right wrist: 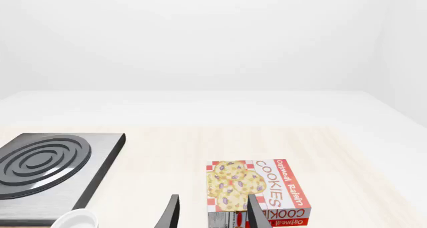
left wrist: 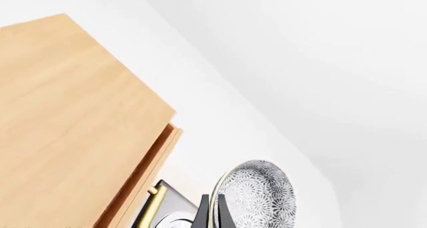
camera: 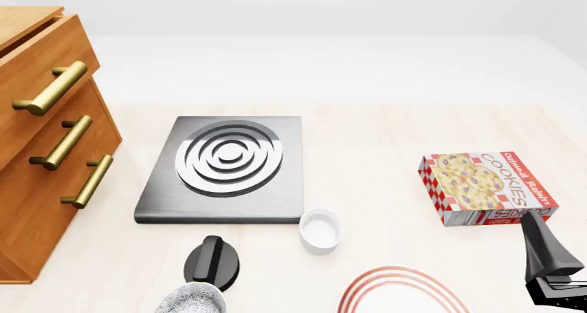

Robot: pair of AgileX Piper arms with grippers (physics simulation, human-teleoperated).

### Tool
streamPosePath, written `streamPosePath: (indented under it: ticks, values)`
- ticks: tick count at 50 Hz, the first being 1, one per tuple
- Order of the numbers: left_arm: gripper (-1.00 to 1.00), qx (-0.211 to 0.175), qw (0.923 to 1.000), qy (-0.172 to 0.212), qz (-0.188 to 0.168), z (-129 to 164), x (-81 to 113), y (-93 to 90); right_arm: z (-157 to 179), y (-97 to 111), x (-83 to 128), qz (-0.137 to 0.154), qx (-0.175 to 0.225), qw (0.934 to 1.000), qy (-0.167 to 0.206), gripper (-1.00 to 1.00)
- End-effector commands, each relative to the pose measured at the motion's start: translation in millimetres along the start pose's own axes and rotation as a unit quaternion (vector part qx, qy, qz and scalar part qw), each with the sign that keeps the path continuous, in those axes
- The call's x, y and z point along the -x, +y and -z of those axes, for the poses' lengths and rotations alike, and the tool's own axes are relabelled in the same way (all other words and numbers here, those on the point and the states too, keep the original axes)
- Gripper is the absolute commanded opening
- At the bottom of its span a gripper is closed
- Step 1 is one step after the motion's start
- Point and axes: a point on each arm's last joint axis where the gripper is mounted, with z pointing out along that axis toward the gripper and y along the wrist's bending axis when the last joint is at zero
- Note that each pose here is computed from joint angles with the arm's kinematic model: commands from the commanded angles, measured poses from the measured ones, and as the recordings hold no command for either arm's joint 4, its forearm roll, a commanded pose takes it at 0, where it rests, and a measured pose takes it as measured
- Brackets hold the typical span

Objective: Pick the akita bowl on the wooden cabinet and place it on the plate.

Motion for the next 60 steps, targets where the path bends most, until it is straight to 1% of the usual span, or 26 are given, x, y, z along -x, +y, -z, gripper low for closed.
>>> streamPosePath:
  ticks: [1,15,39,60]
  values:
    - [-1.0,-0.016,0.9998,0.013,0.004,-1.1,-7.8,-5.1,0.0,0.0,0.0,0.0,0.0,1.0,0.0,1.0]
    - [-1.0,-0.025,0.9992,0.03,0.011,-4.5,-19.1,-6.8,0.0,0.0,0.0,0.0,0.0,1.0,0.0,1.0]
    - [-1.0,-0.031,0.997,0.069,0.016,-19.8,-43.3,-7.9,0.0,0.0,0.0,0.0,0.0,1.0,0.0,1.0]
    - [-1.0,-0.04,0.9954,0.085,0.017,-21.2,-53.3,-10.8,0.0,0.0,0.0,0.0,0.0,1.0,0.0,1.0]
